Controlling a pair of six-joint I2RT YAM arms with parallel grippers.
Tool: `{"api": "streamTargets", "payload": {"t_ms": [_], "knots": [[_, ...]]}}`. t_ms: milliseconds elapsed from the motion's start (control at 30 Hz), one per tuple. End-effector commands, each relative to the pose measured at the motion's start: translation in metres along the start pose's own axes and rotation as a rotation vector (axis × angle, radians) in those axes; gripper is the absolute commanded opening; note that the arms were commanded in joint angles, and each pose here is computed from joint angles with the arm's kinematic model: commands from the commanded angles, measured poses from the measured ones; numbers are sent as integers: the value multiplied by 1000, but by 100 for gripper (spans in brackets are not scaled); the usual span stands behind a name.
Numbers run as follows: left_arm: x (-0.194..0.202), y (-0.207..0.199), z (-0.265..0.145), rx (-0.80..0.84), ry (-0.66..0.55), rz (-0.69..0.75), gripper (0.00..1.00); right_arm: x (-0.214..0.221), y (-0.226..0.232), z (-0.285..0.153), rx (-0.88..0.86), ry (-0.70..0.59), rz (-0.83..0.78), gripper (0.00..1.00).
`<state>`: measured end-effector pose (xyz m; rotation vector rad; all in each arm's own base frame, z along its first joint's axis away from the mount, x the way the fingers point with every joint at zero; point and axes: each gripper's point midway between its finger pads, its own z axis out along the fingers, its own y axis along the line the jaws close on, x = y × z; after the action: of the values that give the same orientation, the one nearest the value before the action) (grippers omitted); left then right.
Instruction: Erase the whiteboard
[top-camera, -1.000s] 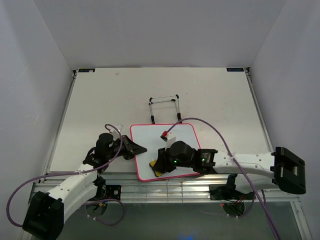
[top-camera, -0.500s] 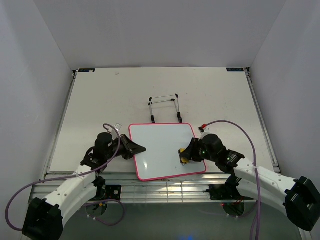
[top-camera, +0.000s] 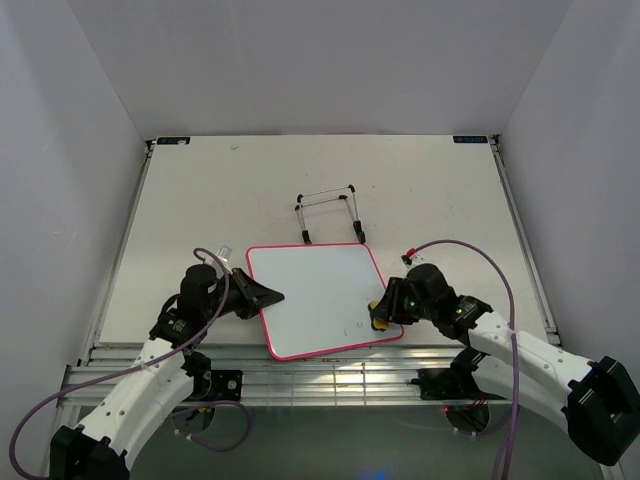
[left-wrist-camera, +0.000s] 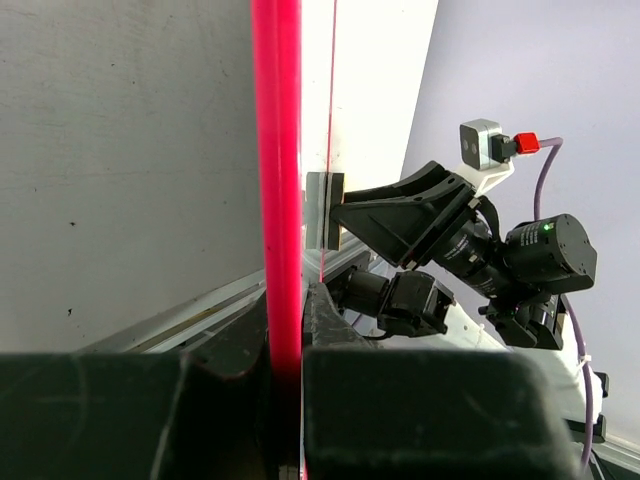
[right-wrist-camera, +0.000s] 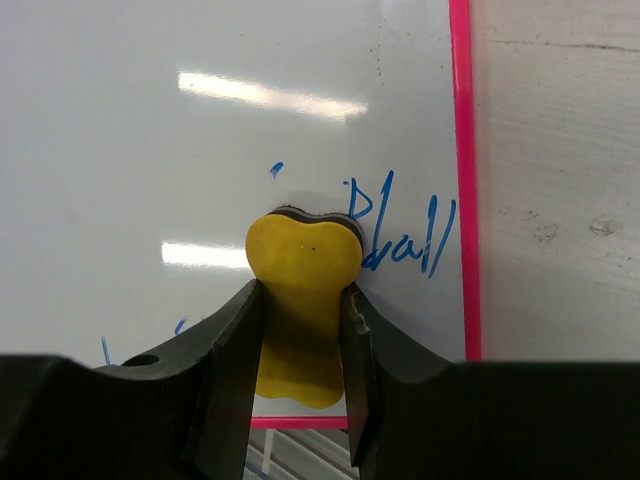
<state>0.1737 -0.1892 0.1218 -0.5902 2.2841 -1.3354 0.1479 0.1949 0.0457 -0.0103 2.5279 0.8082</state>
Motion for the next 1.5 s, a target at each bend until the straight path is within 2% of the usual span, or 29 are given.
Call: {"api": "streamTargets", "payload": {"t_ms": [0, 167, 467, 600, 700, 733, 867, 933, 1000, 1133, 1333, 1467], "knots": [[-42, 56, -5, -275, -232, 15, 0, 50, -26, -10, 63, 233, -84, 34], [-41, 58, -2, -276, -217, 19, 0, 41, 46, -14, -232, 210, -178, 34], [-38, 60, 0, -262, -210, 3, 0, 83, 135, -17, -379, 295, -380, 34], [-35, 58, 2, -245, -195, 7, 0, 78, 107, -2, -246, 279, -358, 34], [-32, 57, 3, -226, -177, 12, 0, 63, 60, 5, -156, 257, -253, 34], [-31, 58, 4, -225, -174, 13, 0, 58, 29, 7, -74, 255, -199, 34], [-27, 59, 6, -211, -155, 21, 0, 41, -30, 7, 70, 211, -71, 34], [-24, 59, 7, -202, -141, 20, 0, 34, -46, 7, 90, 201, 7, 34], [-23, 59, 8, -198, -128, 27, 0, 37, -56, 7, 95, 228, 41, 34], [-19, 56, 10, -180, -93, 55, 0, 20, -68, 8, 117, 181, 105, 34], [-11, 61, 14, -180, -41, 69, 0, 0, -67, 11, 101, 177, 106, 34], [-10, 62, 15, -174, -36, 73, 0, -6, -43, 20, -53, 201, 67, 34]]}}
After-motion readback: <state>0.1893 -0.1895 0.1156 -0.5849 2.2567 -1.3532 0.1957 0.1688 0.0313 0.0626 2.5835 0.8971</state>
